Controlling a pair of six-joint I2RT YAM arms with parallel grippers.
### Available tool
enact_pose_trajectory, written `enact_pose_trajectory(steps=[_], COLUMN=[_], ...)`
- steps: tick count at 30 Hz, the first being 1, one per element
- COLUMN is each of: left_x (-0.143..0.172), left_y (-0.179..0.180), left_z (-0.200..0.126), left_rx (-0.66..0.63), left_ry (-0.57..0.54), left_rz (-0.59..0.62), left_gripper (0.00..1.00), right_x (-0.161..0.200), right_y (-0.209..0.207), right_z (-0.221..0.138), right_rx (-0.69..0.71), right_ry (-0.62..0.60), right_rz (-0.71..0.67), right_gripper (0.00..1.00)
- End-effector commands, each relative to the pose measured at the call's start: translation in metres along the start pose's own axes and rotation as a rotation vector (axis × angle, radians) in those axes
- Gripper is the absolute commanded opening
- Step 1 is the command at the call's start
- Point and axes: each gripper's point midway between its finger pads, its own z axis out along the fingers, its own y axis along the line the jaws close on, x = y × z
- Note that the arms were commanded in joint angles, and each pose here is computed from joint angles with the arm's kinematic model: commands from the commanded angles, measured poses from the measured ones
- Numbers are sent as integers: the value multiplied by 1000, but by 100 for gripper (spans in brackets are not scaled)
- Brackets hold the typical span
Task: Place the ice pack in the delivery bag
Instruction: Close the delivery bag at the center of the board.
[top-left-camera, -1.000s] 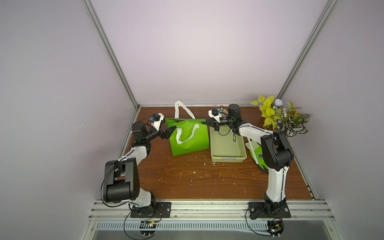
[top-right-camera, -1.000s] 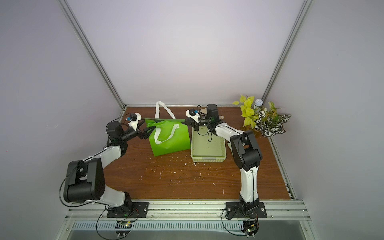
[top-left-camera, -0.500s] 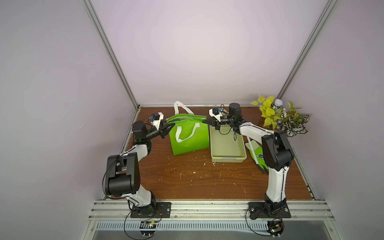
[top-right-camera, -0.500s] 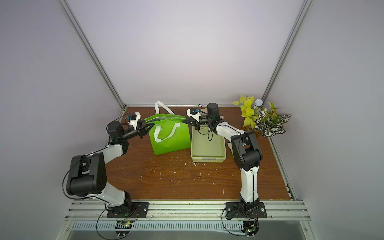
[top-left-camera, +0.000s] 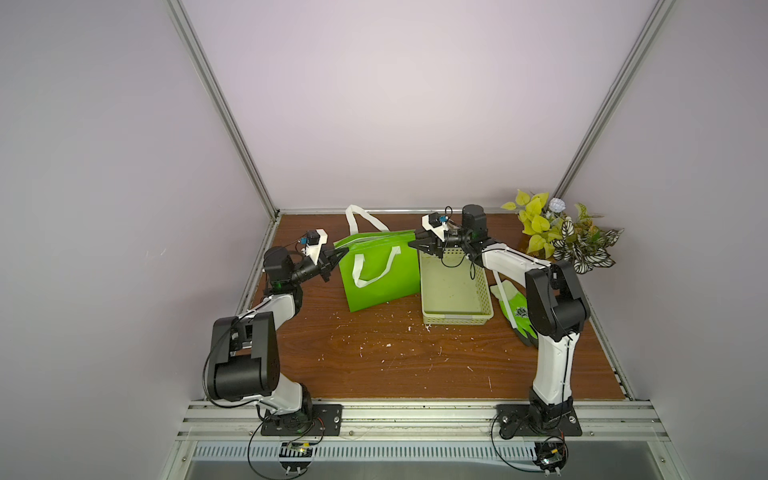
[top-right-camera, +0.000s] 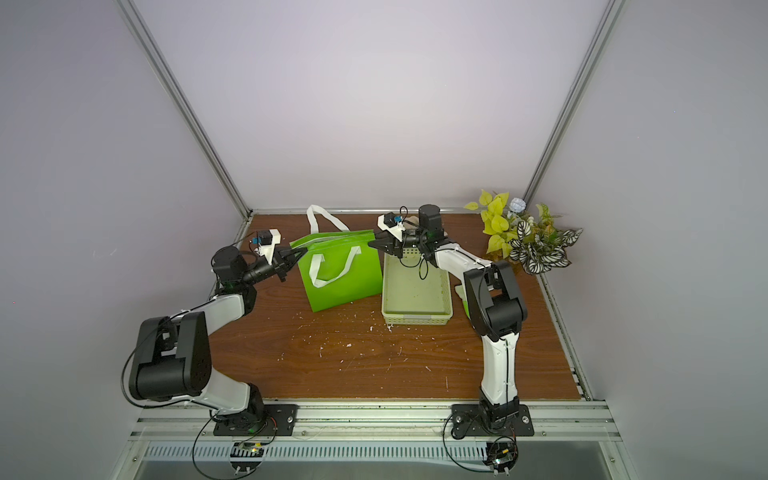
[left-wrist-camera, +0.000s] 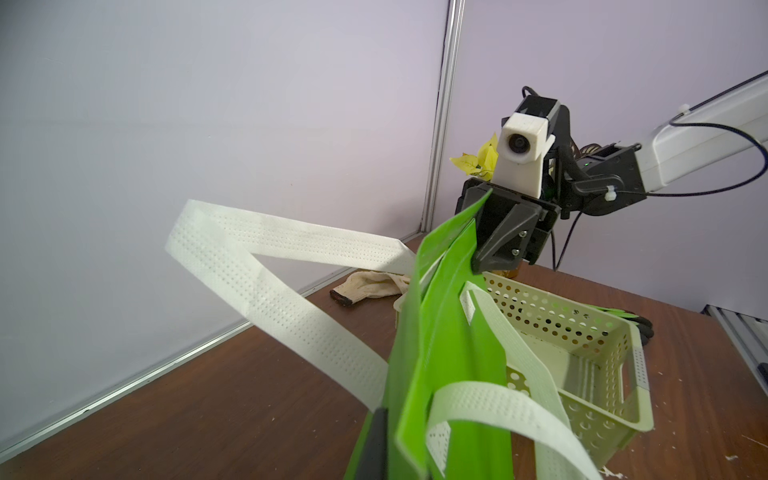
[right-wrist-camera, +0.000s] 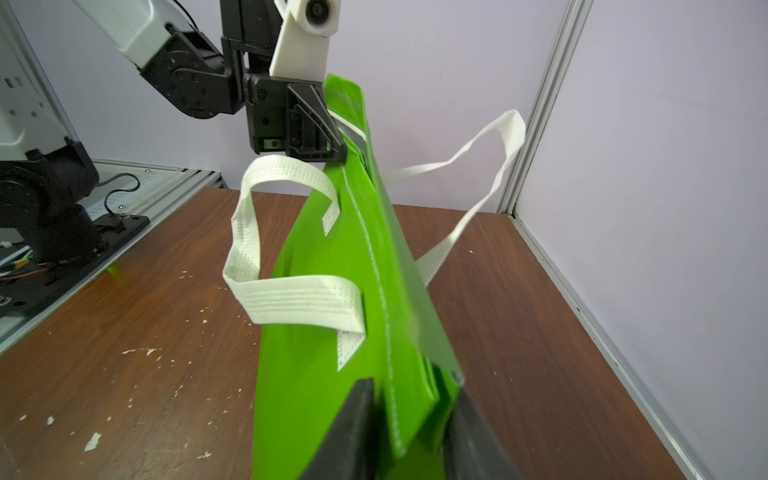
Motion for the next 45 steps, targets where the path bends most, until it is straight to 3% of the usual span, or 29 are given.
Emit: enact_pose_trajectory(steps=[1, 4, 6, 12, 16, 26, 30, 45], left_x=[-6, -7, -7, -4, -4, -7, -7, -9], left_y=[-3, -4, -4, -3, -3, -1, 0, 9], left_z=[-5, -4, -4, -1, 0, -1, -1, -1], left_rx=[-7, -10, -13, -14, -21, -38, -43, -108], left_ry=[-13, -14, -14, -11, -11, -14, -14, -14], left_rz=[61, 71, 70, 65, 67, 81, 83, 96], left_gripper=[0, 0, 0, 0, 0, 0, 0, 0], right_x=[-33, -45, -62, -119, -134, -125, -126, -111], right_y=[-9, -12, -14, -21, -17, -32, -27, -11], right_z=[-9, -13, -16, -14, 8, 76, 92, 103], right_rx=[22, 47, 63, 126, 98, 109, 103, 91], right_ry=[-21, -19, -22, -37, -19, 160, 202, 291], right_rz=[-64, -81, -93, -116, -117, -127, -160, -214], right_gripper=[53, 68, 73, 73, 74, 73, 79, 81])
